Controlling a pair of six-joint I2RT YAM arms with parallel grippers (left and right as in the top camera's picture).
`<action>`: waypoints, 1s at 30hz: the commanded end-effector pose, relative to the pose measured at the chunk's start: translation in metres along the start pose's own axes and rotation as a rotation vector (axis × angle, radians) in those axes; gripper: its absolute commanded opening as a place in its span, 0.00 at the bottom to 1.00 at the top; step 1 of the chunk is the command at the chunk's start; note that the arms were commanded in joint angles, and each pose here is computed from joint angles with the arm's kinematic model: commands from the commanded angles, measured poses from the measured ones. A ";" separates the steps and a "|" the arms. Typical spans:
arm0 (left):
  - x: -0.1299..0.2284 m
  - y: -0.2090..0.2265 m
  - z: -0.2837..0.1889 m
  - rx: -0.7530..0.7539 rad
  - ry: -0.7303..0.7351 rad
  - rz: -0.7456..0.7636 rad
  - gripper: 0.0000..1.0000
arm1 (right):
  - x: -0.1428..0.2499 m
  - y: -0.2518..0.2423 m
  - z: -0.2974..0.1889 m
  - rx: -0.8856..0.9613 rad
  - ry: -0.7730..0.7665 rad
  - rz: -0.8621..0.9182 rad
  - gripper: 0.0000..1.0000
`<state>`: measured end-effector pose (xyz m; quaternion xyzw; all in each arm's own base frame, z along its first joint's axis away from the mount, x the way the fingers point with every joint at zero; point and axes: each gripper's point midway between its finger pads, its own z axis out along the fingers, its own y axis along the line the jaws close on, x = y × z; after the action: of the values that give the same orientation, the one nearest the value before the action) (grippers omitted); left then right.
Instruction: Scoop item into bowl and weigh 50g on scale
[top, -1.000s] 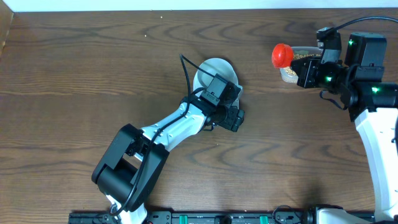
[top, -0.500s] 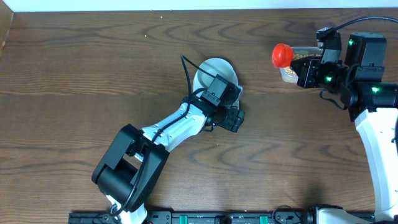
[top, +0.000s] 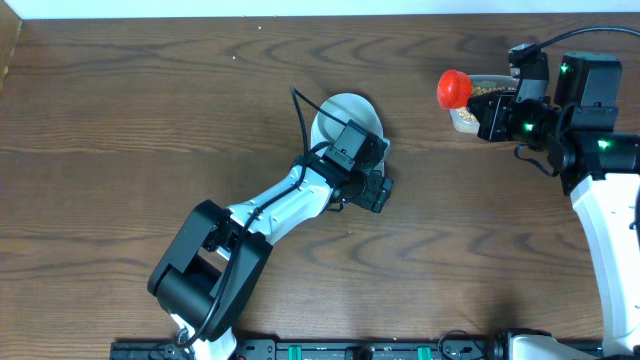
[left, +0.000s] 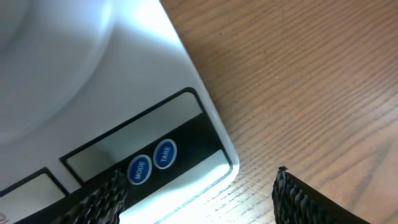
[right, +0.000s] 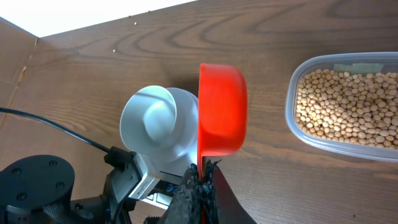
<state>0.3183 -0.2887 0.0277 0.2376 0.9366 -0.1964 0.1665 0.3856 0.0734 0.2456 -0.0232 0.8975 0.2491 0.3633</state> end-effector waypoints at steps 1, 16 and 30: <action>0.009 0.020 0.006 -0.088 0.025 -0.023 0.78 | -0.007 0.002 -0.006 0.003 -0.023 -0.027 0.01; 0.009 0.017 0.006 -0.075 0.026 -0.022 0.78 | -0.007 0.002 -0.006 0.003 -0.023 -0.027 0.01; -0.021 -0.002 -0.026 -0.019 -0.078 0.001 0.80 | -0.007 0.002 -0.006 0.003 -0.021 -0.026 0.01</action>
<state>0.3228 -0.2842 0.0291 0.2336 0.9388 -0.1821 0.1761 0.3856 0.0732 0.2454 -0.0228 0.8977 0.2485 0.3631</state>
